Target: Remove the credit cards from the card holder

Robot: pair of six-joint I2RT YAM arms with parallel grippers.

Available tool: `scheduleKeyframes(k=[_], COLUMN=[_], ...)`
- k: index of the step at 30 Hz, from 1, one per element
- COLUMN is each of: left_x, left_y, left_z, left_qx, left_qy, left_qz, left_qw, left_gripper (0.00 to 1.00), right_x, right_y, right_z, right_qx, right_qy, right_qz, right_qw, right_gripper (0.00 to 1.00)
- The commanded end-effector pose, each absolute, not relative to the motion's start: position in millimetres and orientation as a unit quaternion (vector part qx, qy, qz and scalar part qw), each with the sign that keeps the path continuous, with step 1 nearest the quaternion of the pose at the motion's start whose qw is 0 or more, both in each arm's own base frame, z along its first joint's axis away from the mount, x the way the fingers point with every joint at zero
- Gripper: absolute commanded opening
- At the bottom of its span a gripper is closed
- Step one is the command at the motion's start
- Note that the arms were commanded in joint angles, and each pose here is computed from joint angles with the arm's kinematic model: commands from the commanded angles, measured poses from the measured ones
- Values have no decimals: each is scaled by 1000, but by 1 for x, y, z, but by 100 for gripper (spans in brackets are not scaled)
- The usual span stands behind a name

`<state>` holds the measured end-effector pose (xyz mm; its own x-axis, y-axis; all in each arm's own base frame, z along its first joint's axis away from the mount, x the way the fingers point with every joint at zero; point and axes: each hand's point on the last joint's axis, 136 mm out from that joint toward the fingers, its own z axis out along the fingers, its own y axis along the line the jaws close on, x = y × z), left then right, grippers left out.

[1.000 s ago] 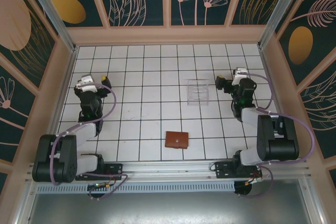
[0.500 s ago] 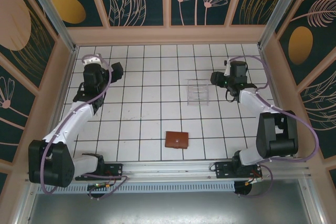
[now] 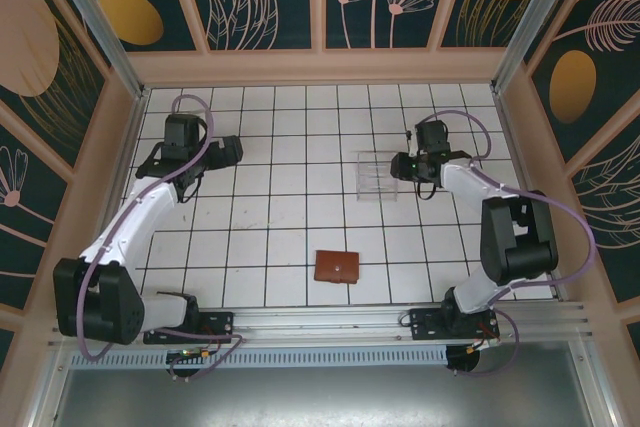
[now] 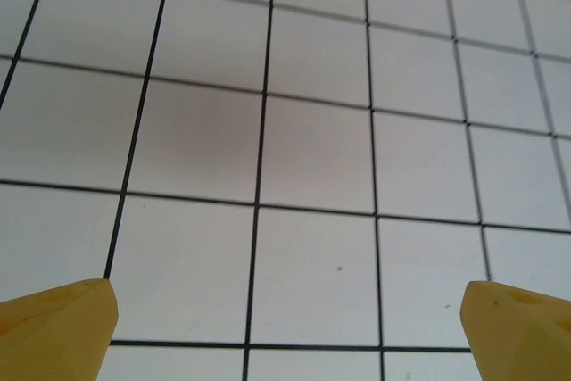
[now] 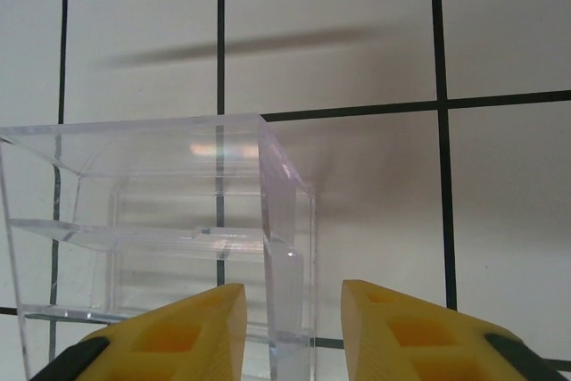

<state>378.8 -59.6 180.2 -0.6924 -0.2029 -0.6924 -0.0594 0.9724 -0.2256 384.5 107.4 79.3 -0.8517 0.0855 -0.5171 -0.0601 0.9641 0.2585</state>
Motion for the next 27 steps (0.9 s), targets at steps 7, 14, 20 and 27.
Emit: scheduleKeyframes(k=[7, 14, 20, 27], left_x=[368, 368, 368, 368], left_y=[-49, -44, -44, -44], left_z=[167, 171, 170, 169], left_qx=[-67, -68, -67, -66], left_qy=[927, 924, 925, 926], left_qz=[-55, -44, -41, -41], left_qw=[365, 374, 371, 369], left_gripper=[99, 99, 99, 99], right_x=[395, 399, 399, 405], right_y=[120, 124, 127, 138], right_z=[75, 74, 73, 83], right_qx=[9, 11, 9, 13], right_qy=[955, 957, 960, 958], right_qz=[146, 144, 134, 125], right_qw=[257, 253, 246, 256], right_gripper=[27, 16, 10, 2])
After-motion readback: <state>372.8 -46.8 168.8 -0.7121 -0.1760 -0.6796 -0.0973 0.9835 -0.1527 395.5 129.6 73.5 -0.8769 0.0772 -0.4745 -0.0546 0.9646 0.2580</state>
